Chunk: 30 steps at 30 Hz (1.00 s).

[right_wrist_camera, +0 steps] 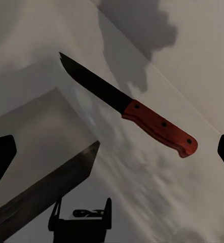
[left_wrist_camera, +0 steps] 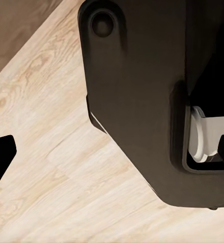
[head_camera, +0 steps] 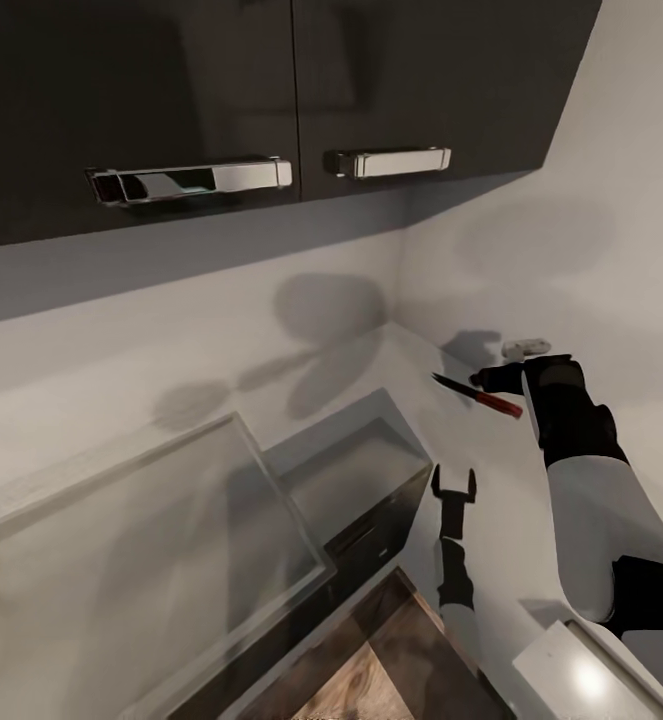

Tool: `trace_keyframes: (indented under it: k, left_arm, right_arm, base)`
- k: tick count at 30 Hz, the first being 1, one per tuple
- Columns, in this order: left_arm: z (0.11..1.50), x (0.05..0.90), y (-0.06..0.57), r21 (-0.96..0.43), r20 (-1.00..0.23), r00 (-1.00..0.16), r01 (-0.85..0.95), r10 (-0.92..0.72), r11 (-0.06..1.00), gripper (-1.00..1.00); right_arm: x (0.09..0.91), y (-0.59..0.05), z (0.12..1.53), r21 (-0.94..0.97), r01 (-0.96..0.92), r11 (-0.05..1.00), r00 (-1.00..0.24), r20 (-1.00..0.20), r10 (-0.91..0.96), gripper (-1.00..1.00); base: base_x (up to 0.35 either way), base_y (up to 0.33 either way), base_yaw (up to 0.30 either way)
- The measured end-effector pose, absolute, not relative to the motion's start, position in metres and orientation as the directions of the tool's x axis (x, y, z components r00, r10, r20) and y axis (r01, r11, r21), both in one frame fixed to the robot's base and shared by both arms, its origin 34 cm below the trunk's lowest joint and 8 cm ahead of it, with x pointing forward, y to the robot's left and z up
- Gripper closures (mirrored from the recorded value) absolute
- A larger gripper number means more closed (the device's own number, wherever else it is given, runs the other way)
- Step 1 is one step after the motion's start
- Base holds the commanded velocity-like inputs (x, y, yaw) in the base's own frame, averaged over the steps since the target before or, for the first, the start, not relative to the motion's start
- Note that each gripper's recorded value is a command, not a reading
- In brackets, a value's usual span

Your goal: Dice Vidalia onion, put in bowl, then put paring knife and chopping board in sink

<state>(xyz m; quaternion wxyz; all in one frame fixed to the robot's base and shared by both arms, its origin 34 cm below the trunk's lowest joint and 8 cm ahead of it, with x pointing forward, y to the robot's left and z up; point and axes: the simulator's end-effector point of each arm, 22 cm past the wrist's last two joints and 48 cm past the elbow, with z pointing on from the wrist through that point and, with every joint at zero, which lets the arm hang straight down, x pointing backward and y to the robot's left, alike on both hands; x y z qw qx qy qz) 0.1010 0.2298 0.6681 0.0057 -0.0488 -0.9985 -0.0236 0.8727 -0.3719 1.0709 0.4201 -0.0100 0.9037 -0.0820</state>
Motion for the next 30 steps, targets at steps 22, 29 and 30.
trace_keyframes:
  k: [22, 29, 30]
  left_arm:
    - [0.669, 0.089, 0.229, 0.042, 0.049, -0.994, 0.099, 0.097, 0.994, -1.00]
    - [0.669, 0.085, 0.229, 0.041, 0.061, -0.993, 0.099, 0.097, 0.994, -1.00]
    - [0.669, 0.084, 0.229, 0.041, 0.062, -0.993, 0.099, 0.097, 0.994, -1.00]
  right_arm:
    - [0.872, -0.393, 1.048, -0.178, 0.064, 0.982, -0.672, -0.735, -0.089, -1.00]
    - [0.872, -0.393, 1.040, -0.179, 0.063, 0.982, -0.680, -0.727, -0.089, -1.00]
    - [0.873, -0.393, 1.039, -0.179, 0.063, 0.982, -0.681, -0.726, -0.089, -1.00]
  base:
    - [0.000, 0.000, 0.000]
    - [0.000, 0.000, 0.000]
    - [0.000, 0.000, 0.000]
